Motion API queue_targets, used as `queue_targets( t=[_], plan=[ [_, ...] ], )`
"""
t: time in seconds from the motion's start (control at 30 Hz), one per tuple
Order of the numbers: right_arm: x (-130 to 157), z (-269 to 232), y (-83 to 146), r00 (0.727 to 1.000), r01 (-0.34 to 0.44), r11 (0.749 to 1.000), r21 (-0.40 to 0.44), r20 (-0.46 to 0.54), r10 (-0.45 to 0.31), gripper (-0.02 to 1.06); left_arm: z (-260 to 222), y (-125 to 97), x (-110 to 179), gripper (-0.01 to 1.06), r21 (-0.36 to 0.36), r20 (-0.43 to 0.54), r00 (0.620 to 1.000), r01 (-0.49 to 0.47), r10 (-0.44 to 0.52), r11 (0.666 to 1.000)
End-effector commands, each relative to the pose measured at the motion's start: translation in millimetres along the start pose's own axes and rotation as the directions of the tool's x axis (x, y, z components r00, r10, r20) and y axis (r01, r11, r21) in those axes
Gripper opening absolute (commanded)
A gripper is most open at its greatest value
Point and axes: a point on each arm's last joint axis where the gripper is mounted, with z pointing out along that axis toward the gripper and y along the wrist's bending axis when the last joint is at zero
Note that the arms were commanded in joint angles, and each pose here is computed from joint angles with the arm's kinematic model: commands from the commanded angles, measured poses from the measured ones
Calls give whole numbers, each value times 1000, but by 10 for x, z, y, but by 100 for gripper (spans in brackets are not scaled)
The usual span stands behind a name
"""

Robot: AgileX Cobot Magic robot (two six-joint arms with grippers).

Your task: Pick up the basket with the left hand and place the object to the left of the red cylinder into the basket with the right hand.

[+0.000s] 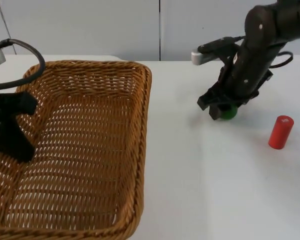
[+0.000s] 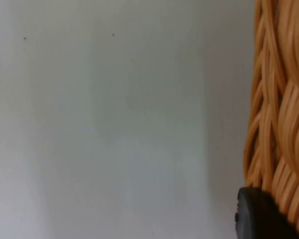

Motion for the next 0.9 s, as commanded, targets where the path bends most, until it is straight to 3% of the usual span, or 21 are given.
queue_targets(
  t=[0.0, 0.17, 0.37, 0.57, 0.87],
  plan=[
    [-95, -358, -8, 1000, 9, 1000, 3, 12, -9, 0, -38, -29, -8, 0, 20, 22, 1000, 17, -17, 1000],
    [-181, -1036, -38, 999, -1, 1000, 6, 51, 0, 0, -38, -27, -7, 0, 18, 21, 1000, 14, -14, 1000],
    [-195, -2024, -59, 984, -14, 1000, 16, 178, 11, 0, -38, -27, -7, 0, 18, 21, 1000, 14, -14, 1000],
    [-89, -2417, -51, 981, -17, 1000, 17, 194, 13, 0, -38, -27, -6, 0, 19, 19, 1000, 14, -14, 1000],
    [202, -2372, -1, 984, -15, 1000, 14, 176, 12, 0, -38, -27, -6, 0, 19, 19, 1000, 14, -14, 1000]
  ],
)
